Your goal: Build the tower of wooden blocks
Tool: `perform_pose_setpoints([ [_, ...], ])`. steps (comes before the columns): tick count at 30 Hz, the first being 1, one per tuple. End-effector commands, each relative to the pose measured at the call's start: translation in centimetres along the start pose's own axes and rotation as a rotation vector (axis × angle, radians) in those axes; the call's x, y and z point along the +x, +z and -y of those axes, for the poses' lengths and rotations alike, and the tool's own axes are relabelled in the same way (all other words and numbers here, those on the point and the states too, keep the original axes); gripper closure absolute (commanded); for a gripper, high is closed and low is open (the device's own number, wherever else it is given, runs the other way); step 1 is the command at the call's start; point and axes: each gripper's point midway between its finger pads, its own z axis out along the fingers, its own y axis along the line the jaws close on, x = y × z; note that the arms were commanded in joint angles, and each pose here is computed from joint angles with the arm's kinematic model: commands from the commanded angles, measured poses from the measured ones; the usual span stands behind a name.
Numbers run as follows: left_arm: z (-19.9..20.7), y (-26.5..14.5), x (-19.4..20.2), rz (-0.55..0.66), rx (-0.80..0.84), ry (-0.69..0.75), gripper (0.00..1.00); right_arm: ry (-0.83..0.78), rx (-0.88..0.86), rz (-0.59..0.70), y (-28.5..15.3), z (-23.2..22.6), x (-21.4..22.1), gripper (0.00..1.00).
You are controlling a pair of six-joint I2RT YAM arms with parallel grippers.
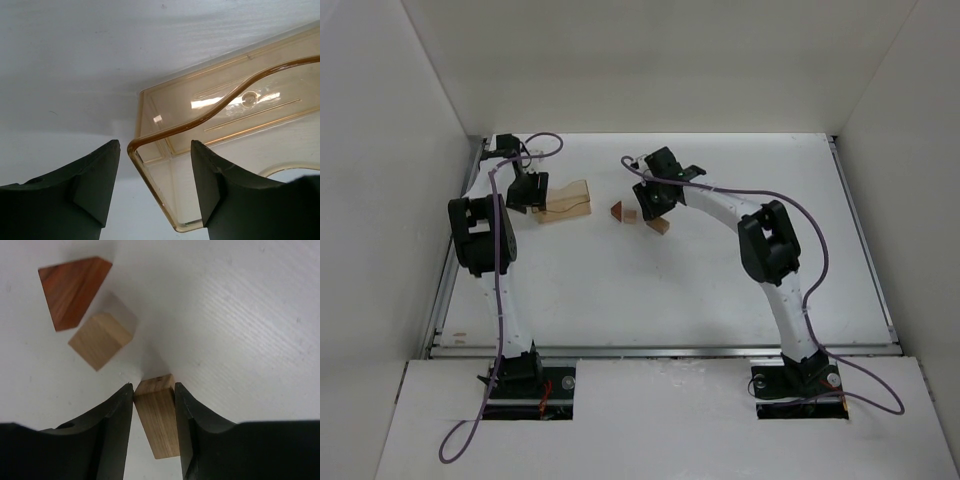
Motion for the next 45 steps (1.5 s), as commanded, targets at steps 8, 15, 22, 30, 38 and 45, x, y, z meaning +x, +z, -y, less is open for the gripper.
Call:
perform_pose_setpoints([
  [8, 3.0, -6.1, -2.5, 0.138, 0.083, 0.073, 0.31, -0.006, -0.033, -0.076, -2.9, -0.9, 3.5, 0.44],
  [15, 5.7, -8.8, -4.1, 0.246, 0.101, 0.183, 0.28, -0.051, -0.059, -0.049, -4.4, -1.3, 3.6, 0.58],
  [22, 8.4, -9.9, -4.1, 0.275, 0.122, 0.305, 0.28, -0.072, -0.089, -0.098, -4.1, -1.2, 5.2, 0.60],
  [30, 12.0, -11.3, -3.2, 0.310, 0.240, 0.419, 0.28, -0.059, -0.067, -0.133, -3.7, -0.8, 7.1, 0.49],
  [38, 12.4, -11.7, -3.5, 0.327, 0.241, 0.431, 0.26, -0.040, -0.035, -0.072, -4.9, -0.6, 6.3, 0.49],
  [45, 12.4, -11.4, -3.2, 0.313, 0.224, 0.434, 0.26, -0.044, -0.035, -0.037, -4.6, -0.6, 4.8, 0.58],
])
